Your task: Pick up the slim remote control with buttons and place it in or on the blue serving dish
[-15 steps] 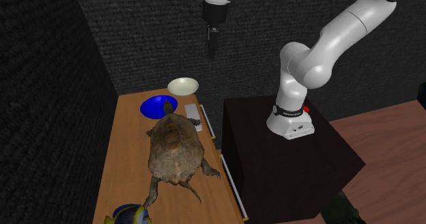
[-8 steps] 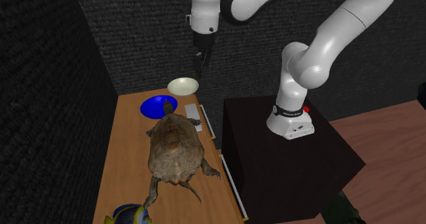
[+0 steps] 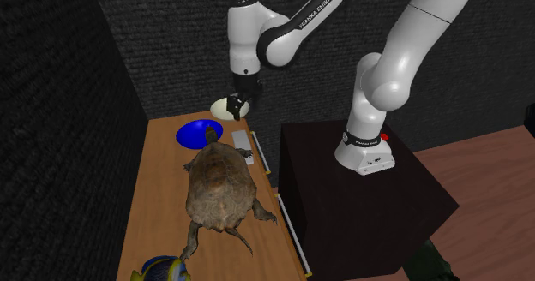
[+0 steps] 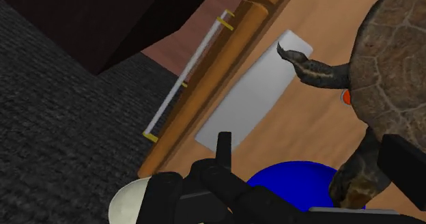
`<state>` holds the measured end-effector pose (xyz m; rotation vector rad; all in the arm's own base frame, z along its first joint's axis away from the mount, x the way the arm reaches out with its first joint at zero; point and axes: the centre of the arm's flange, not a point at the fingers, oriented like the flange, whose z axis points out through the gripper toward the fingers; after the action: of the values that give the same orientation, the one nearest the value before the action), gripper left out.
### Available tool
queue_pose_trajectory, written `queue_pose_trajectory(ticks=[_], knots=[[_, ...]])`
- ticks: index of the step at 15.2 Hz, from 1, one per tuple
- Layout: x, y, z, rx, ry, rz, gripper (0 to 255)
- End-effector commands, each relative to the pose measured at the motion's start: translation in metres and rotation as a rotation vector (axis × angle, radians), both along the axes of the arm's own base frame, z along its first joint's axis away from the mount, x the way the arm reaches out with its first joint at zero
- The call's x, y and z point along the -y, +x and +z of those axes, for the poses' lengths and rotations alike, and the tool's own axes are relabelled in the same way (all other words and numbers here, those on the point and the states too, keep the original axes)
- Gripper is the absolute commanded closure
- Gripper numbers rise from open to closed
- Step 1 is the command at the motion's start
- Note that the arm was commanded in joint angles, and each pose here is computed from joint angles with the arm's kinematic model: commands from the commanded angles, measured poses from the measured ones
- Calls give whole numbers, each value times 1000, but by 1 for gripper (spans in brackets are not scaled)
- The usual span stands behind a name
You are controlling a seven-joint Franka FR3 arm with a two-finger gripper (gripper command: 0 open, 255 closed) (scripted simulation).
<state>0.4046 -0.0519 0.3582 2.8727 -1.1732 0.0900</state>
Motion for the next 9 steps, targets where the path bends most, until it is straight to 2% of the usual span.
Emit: queue_pose_trajectory(ticks=[1, 9], knots=[[8, 6, -25, 0, 10, -101, 0], [42, 25, -125, -7, 50, -483, 0]])
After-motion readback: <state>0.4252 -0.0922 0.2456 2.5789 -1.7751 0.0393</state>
